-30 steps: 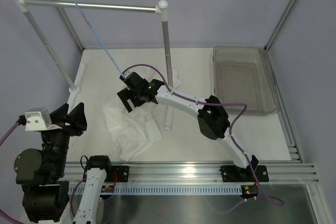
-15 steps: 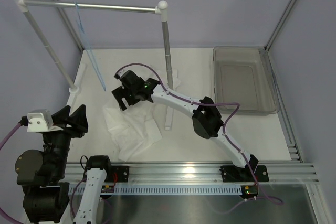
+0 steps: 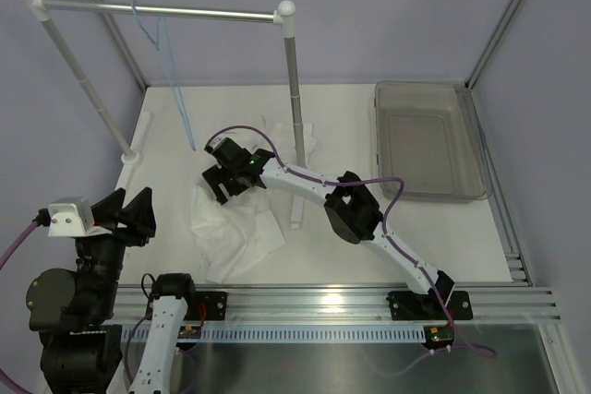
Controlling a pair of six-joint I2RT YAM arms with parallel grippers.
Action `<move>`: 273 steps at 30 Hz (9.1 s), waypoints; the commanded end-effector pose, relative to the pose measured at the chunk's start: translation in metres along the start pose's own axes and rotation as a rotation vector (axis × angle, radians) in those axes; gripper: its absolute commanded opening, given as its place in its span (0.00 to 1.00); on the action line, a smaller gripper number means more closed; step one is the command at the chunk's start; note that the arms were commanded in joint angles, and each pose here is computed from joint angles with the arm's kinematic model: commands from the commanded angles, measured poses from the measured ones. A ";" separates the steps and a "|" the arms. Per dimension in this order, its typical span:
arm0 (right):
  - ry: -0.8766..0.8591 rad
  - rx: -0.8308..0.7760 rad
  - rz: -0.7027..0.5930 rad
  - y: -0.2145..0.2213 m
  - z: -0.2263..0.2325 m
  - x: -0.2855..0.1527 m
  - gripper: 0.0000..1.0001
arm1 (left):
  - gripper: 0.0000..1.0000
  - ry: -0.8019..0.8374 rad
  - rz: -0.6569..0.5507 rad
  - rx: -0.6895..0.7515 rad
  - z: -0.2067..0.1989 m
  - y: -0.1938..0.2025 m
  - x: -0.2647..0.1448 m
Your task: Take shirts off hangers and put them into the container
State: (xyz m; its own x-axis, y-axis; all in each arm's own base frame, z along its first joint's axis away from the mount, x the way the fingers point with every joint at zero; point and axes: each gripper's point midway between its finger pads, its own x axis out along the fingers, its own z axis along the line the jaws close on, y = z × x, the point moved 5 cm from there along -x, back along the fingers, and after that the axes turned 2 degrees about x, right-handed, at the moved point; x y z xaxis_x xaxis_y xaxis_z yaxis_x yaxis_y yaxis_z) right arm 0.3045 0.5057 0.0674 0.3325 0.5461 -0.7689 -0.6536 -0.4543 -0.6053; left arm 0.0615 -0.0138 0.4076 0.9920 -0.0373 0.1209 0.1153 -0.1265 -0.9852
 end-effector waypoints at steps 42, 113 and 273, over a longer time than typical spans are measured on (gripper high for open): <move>-0.014 -0.096 -0.357 -0.003 0.065 -0.243 0.00 | 0.54 0.004 -0.120 -0.140 -0.007 -0.013 -0.050; 1.062 -0.467 -1.590 -0.192 -0.174 -0.723 0.00 | 0.45 0.237 0.055 -0.264 -0.024 0.069 -0.003; 0.871 1.174 -0.639 0.080 -0.410 -0.341 0.60 | 0.38 0.412 0.219 -0.343 -0.059 0.028 -0.062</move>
State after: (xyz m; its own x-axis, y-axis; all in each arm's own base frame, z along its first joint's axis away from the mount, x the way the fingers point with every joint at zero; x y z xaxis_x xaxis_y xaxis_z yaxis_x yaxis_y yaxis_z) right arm 0.4301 -0.0026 0.1880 0.7494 -0.2857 -0.5974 -0.2629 0.6996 -0.6644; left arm -0.0018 -0.0681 0.3820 0.9014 -0.4281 0.0649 -0.1289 -0.4084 -0.9037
